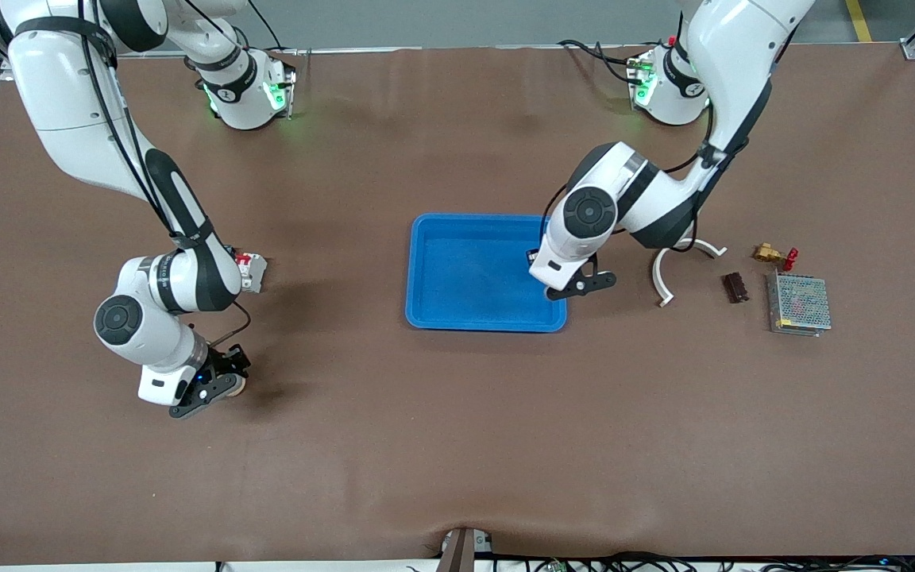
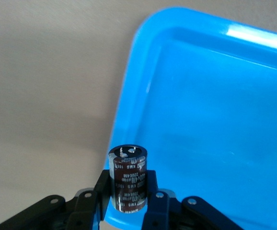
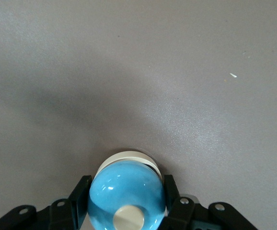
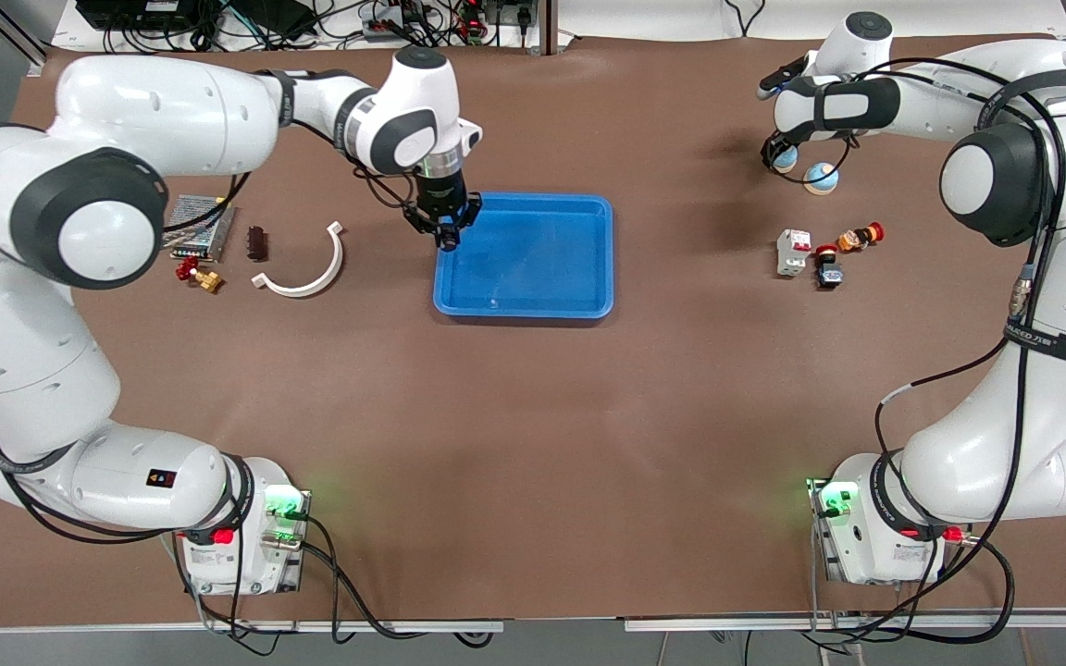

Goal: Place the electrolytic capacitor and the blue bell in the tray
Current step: 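Carry the capacitor over the tray while the right gripper lifts the bell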

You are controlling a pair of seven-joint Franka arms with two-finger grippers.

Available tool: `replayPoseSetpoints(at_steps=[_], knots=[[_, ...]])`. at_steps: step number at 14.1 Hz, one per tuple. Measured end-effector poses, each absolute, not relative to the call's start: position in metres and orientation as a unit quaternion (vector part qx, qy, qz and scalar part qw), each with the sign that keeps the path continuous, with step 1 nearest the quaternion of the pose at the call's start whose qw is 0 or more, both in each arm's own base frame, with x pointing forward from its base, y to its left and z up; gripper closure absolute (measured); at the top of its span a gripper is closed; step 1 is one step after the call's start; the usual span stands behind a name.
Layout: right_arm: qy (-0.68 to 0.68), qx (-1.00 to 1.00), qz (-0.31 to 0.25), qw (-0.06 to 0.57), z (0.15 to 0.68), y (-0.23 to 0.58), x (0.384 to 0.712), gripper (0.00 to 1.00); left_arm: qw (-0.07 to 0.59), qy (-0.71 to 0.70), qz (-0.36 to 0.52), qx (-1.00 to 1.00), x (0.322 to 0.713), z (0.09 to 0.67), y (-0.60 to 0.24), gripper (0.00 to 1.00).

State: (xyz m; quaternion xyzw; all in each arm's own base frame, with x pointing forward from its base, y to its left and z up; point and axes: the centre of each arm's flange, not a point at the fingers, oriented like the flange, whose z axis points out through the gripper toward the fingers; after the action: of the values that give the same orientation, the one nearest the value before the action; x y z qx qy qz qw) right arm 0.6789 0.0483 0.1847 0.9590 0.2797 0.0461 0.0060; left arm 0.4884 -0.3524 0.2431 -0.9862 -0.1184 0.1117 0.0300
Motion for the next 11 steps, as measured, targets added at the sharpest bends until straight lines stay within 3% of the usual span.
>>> replayPoseSetpoints(at_steps=[11], knots=[[0.205,0.978,0.003,-0.023,0.245,0.097,0.701,0.35,0.05,-0.14,0.144,-0.978,0.466,0.198,-0.381,0.67]])
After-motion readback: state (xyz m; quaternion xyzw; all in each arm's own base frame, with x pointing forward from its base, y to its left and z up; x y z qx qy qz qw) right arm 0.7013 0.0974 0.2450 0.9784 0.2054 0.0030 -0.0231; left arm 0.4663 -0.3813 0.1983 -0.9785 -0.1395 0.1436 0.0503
